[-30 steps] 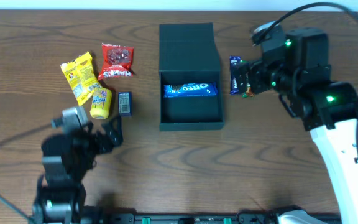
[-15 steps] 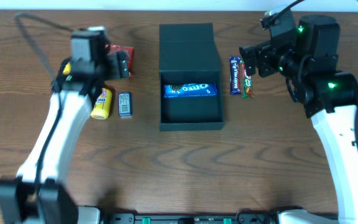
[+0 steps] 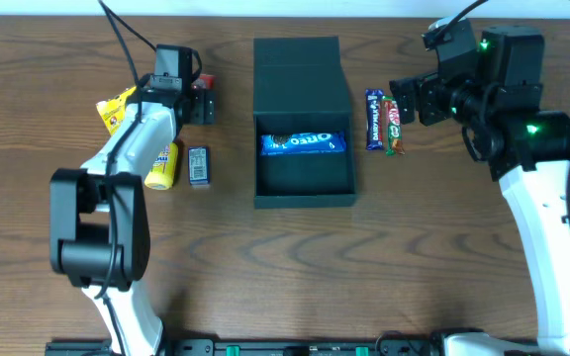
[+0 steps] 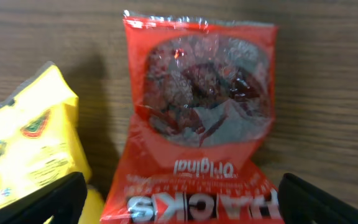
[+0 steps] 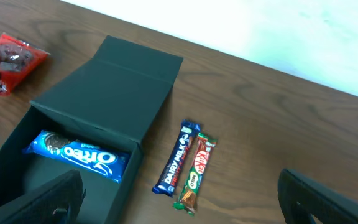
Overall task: Pack container
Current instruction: 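Move the left gripper over the red snack bag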
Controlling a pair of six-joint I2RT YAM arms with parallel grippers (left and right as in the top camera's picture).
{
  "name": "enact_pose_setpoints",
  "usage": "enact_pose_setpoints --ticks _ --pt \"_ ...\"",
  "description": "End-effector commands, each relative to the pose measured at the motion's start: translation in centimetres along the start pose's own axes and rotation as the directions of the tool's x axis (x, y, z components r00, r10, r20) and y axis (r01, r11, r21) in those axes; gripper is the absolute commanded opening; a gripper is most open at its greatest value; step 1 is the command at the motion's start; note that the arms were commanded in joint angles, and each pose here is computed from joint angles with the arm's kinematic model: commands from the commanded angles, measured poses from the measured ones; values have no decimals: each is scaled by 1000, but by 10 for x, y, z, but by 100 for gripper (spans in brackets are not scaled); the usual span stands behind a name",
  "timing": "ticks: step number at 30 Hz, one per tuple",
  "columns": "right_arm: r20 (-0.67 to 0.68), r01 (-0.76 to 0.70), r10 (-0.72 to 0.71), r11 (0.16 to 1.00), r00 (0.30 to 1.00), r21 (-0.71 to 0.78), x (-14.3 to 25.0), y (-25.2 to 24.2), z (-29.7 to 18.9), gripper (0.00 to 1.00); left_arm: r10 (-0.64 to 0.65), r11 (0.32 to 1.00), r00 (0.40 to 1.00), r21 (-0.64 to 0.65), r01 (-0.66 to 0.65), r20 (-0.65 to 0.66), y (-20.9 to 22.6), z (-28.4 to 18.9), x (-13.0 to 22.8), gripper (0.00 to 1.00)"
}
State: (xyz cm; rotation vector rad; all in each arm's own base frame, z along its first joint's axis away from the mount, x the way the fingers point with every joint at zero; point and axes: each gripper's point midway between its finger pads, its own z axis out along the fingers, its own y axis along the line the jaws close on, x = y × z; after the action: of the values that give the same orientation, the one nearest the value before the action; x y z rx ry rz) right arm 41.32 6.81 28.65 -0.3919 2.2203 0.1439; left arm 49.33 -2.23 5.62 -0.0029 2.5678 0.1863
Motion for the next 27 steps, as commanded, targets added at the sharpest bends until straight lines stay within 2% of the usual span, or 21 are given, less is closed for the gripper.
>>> enact_pose_setpoints --ticks 1,3,6,11,18,24,27 --pt "-8 -49 49 999 999 -5 2 -1 0 99 13 1000 1000 -28 -13 10 3 10 -5 84" --pt "-15 -55 55 998 998 -6 4 0 0 99 13 999 1000 -29 -12 12 2 14 -5 73" --pt "-24 -57 57 998 998 -7 6 0 0 99 10 1000 1000 -28 -10 25 2 17 -7 63" --pt "-26 -68 68 998 997 -7 6 0 0 99 26 999 999 -28 -25 25 1 18 -7 54" --pt "-27 -68 68 998 997 -7 6 0 0 99 44 999 999 -27 -44 -9 0 29 4 53" --pt "-27 -68 68 998 997 -7 6 0 0 99 50 998 998 -27 -51 -26 -1 34 9 41" --pt "-27 -68 68 998 997 -7 6 0 0 99 53 998 998 -30 -53 -24 -1 33 8 26"
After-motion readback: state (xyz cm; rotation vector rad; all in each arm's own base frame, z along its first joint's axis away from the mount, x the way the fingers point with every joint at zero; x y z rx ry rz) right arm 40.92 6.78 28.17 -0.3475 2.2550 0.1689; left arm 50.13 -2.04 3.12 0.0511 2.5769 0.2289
